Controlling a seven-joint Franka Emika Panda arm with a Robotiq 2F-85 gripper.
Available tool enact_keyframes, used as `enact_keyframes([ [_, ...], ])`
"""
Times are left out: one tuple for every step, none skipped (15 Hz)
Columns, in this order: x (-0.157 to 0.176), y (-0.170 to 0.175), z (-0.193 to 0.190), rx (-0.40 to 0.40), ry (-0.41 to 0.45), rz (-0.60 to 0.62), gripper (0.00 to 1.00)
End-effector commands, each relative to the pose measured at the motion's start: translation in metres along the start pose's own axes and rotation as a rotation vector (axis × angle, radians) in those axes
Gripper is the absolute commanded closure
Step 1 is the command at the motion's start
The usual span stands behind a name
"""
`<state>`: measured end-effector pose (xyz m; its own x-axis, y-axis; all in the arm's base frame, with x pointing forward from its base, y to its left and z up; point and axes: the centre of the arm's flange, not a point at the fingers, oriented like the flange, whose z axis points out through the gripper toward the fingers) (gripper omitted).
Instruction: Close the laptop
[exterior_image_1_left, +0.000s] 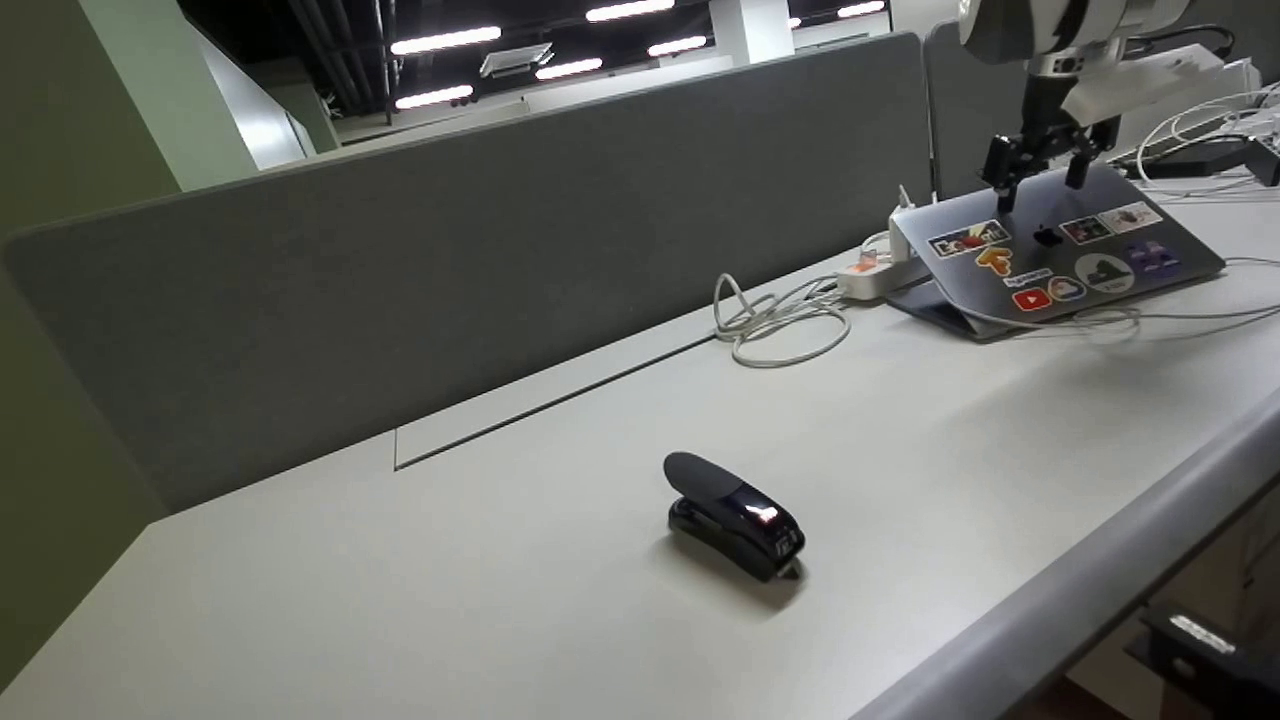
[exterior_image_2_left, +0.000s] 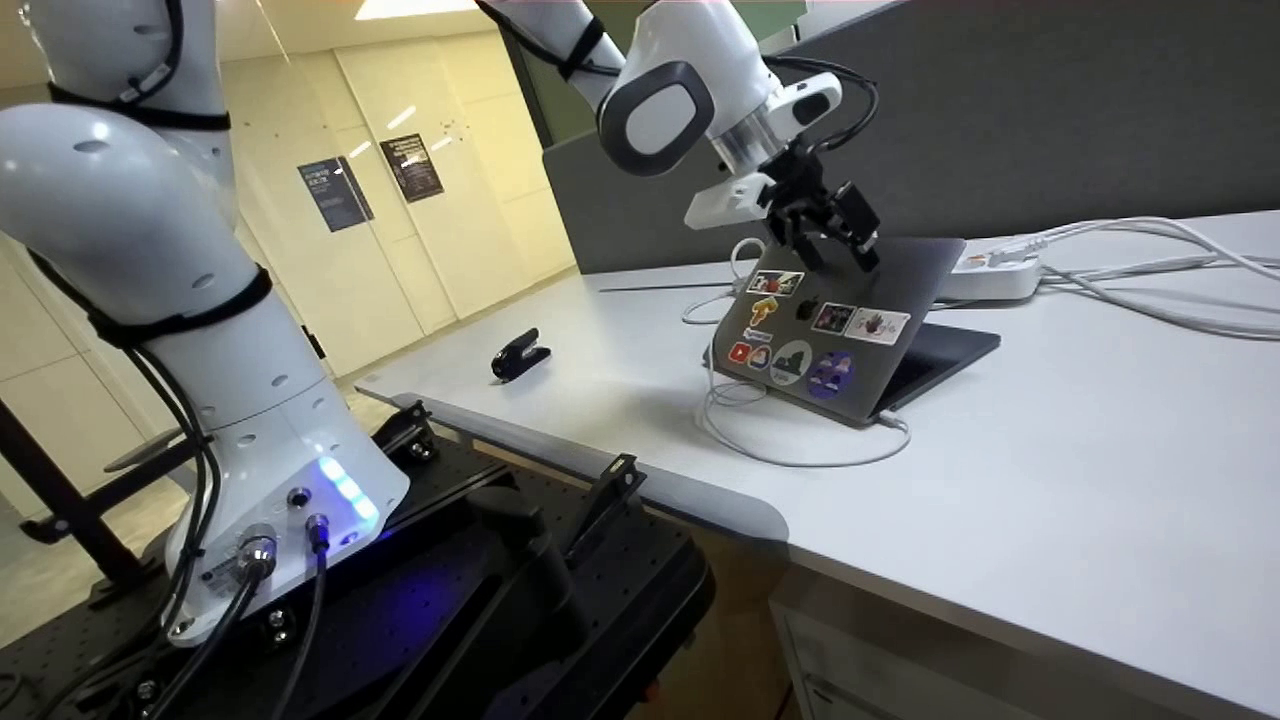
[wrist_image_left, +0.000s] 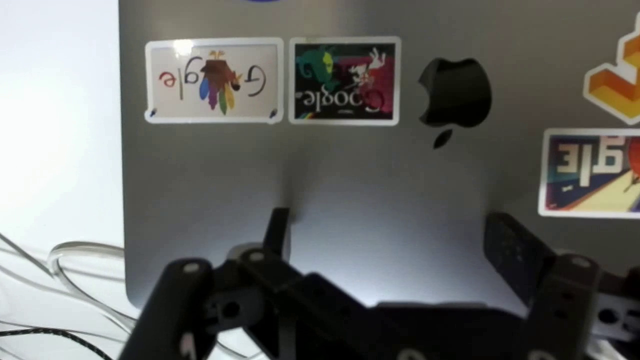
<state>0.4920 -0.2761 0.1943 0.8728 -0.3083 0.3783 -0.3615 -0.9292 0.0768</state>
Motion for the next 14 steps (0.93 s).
enact_keyframes([
  [0.02, 0.013, 0.039, 0.015, -0.032, 0.034, 0.0],
  [0.021, 0.015, 0.046, 0.018, -0.041, 0.039, 0.0],
  [0.021, 0.017, 0.052, 0.021, -0.05, 0.043, 0.0],
  [0.022, 0.02, 0.058, 0.019, -0.056, 0.049, 0.0],
  [0.023, 0.022, 0.063, 0.022, -0.065, 0.054, 0.0],
  [0.024, 0.026, 0.069, 0.019, -0.068, 0.06, 0.0],
  [0.025, 0.028, 0.074, 0.019, -0.073, 0.066, 0.0],
  [0.026, 0.031, 0.079, 0.019, -0.079, 0.075, 0.0],
  [0.027, 0.034, 0.084, 0.016, -0.084, 0.084, 0.0],
  [0.027, 0.039, 0.089, 0.014, -0.093, 0.095, 0.0],
  [0.027, 0.043, 0.094, 0.012, -0.1, 0.107, 0.0],
  [0.027, 0.048, 0.099, 0.007, -0.11, 0.118, 0.0],
  [0.027, 0.053, 0.105, 0.006, -0.122, 0.131, 0.0],
  [0.026, 0.057, 0.11, 0.004, -0.131, 0.141, 0.0],
])
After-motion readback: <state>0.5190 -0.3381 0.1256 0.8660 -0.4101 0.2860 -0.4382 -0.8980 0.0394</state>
